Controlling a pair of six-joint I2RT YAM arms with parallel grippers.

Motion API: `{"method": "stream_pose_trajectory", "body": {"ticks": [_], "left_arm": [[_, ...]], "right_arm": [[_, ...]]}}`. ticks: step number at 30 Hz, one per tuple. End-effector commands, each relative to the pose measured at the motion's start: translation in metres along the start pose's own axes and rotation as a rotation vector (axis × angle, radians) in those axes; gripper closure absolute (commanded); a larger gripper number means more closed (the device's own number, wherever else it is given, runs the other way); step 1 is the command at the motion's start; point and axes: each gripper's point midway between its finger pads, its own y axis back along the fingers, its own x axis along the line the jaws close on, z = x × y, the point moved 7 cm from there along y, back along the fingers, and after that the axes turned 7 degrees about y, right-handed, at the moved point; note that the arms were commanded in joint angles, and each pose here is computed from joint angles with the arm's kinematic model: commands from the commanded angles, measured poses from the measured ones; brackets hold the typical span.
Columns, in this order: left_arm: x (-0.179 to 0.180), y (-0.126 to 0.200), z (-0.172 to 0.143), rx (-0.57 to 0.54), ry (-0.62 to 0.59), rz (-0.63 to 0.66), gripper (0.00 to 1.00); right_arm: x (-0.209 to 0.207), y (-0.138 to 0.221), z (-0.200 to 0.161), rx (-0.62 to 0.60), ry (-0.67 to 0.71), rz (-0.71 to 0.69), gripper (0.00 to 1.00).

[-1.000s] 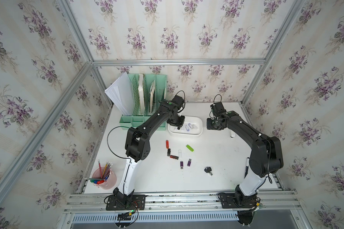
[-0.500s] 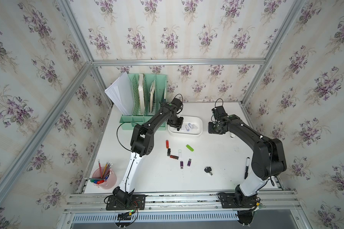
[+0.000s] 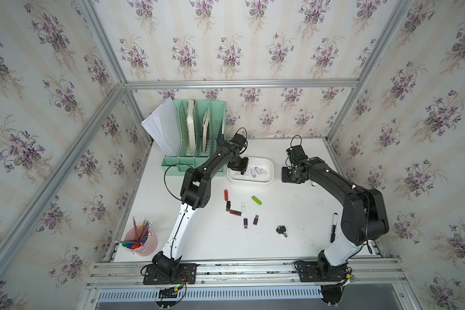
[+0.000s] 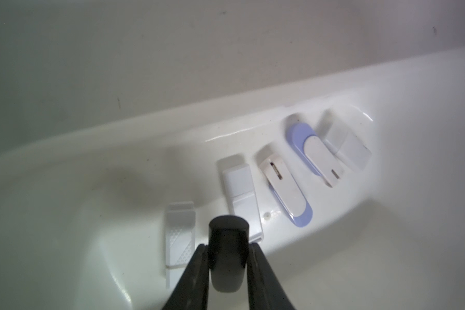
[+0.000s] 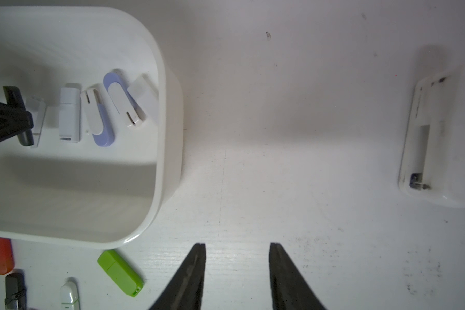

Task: Put the usb flash drive into the storage box
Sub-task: Place the USB flash in the storage box, then adjust the storage box at the center of the board.

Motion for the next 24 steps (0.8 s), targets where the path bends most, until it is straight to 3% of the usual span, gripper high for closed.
{"method": "stream_pose_trajectory", "body": {"ticks": [1,12,17,24], "left_arm": [[0.001,-0.002,0.004,-0.023,0.007,0.012,0.7],[-0.002,0.001,0.005,-0.021,0.019,-0.008,0.63],[-0.017,0.043,0.008,-0.073,0.003,-0.045,0.52],[-0.017,0.098,-0.018,-0.081,0.0,-0.014,0.6]], "right_arm": [[0.0,0.002,-0.001,0.0,-0.001,0.0,0.56],[0.001,0.0,-0.003,-0.01,-0.003,0.02,0.56],[0.005,-0.007,-0.001,-0.004,-0.007,0.048,0.55],[0.019,0.0,0.014,-0.05,0.008,0.135,0.42]]}}
